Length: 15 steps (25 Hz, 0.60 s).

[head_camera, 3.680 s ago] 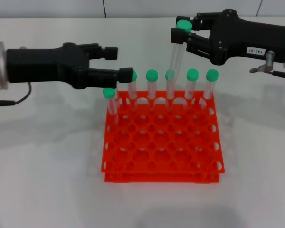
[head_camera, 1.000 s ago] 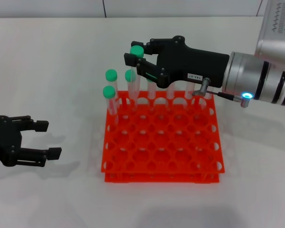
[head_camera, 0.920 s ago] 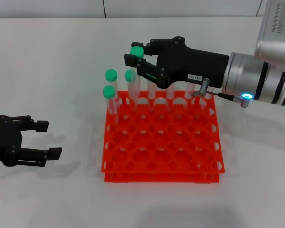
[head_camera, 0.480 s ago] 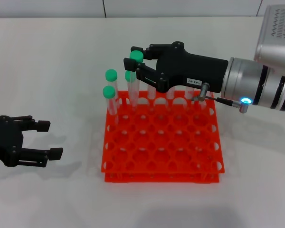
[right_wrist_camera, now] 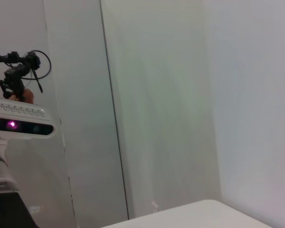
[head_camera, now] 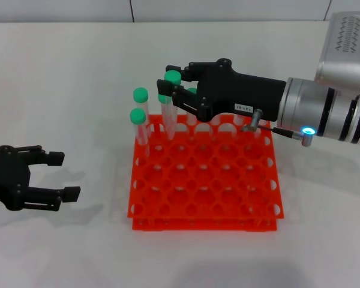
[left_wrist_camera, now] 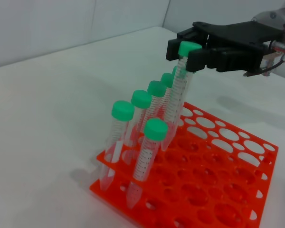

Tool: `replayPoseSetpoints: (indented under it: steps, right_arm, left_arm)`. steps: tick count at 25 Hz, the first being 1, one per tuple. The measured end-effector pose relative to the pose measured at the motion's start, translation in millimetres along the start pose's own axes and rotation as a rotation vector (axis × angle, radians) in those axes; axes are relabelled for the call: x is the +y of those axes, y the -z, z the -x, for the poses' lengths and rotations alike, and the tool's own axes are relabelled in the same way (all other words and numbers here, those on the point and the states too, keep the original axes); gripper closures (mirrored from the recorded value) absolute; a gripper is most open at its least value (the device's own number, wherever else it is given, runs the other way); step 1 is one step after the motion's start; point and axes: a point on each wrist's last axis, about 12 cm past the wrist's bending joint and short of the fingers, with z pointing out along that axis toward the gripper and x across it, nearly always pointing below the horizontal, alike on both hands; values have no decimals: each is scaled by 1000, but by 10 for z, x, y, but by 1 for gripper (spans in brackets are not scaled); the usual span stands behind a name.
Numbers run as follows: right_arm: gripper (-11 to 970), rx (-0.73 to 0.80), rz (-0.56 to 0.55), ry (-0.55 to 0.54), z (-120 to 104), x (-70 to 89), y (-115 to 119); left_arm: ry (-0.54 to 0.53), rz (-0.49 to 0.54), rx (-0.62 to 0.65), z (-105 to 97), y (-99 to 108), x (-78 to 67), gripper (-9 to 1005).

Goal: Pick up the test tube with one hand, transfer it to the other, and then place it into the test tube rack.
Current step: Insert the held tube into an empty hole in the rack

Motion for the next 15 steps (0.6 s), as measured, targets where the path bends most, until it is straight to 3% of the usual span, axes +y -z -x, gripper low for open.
replayPoseSetpoints:
  steps: [15]
  right_arm:
    - [674, 4, -16, 12, -50, 14, -19]
  left_arm:
    - [0, 2, -2, 1, -6, 1, 102]
